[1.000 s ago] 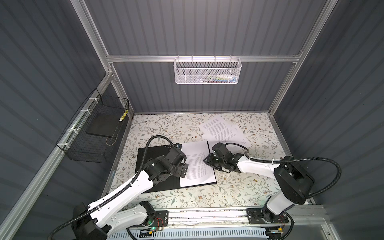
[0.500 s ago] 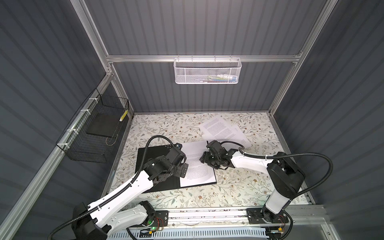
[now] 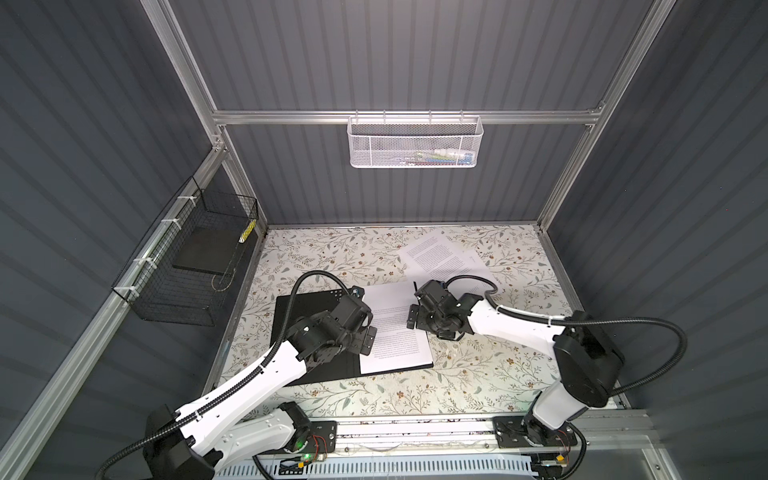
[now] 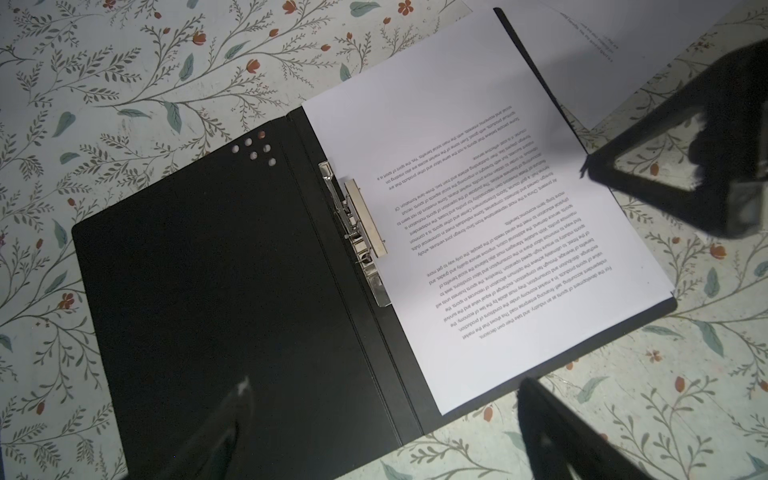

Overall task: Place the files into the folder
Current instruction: 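Open the right gripper and draw it back toward the loose sheets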

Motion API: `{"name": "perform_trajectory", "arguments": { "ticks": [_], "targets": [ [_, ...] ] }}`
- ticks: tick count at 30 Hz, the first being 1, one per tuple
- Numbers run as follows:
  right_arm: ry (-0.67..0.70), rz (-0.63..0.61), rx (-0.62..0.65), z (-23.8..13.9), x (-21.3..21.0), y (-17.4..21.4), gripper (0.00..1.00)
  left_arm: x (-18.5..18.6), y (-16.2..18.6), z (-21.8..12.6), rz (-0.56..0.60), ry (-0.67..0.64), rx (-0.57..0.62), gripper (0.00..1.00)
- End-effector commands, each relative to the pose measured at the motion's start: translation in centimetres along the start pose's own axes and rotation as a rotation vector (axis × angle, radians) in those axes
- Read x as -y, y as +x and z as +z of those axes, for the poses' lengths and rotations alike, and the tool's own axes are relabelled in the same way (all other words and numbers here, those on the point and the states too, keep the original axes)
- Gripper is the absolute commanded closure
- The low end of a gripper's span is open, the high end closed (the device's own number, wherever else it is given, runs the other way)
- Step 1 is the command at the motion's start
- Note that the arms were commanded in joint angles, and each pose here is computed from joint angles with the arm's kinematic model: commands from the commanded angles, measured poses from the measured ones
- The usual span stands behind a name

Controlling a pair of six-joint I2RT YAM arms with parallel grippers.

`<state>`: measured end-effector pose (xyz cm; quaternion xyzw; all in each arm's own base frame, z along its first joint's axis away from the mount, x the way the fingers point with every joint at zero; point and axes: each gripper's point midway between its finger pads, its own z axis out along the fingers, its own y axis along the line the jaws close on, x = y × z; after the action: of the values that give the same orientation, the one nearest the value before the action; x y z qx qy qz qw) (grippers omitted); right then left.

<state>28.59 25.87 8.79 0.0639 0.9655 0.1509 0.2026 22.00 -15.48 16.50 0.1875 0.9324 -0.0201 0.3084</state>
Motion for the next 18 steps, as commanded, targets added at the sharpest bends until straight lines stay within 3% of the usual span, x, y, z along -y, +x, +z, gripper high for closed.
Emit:
{"name": "perform_trajectory", "arguments": {
  "ticks": [1,4,10,18],
  "targets": [
    [0.049,-0.053,0.023,-1.5,3.4,-3.3,0.01,-0.2,0.0,-0.2,0.009,0.0,0.012,0.0],
    [0.09,0.006,-0.016,-1.0,7.8,-5.8,0.01,0.2,-0.4,-0.2,0.001,0.016,0.015,0.0],
    [0.135,0.159,0.056,-1.0,14.7,-11.5,0.01,2.1,-1.5,0.4,-0.059,0.091,0.01,0.0],
    [0.118,0.278,0.015,2.4,18.2,-15.1,0.01,4.6,-3.2,2.2,-0.116,0.161,-0.011,0.0]
  ]
}}
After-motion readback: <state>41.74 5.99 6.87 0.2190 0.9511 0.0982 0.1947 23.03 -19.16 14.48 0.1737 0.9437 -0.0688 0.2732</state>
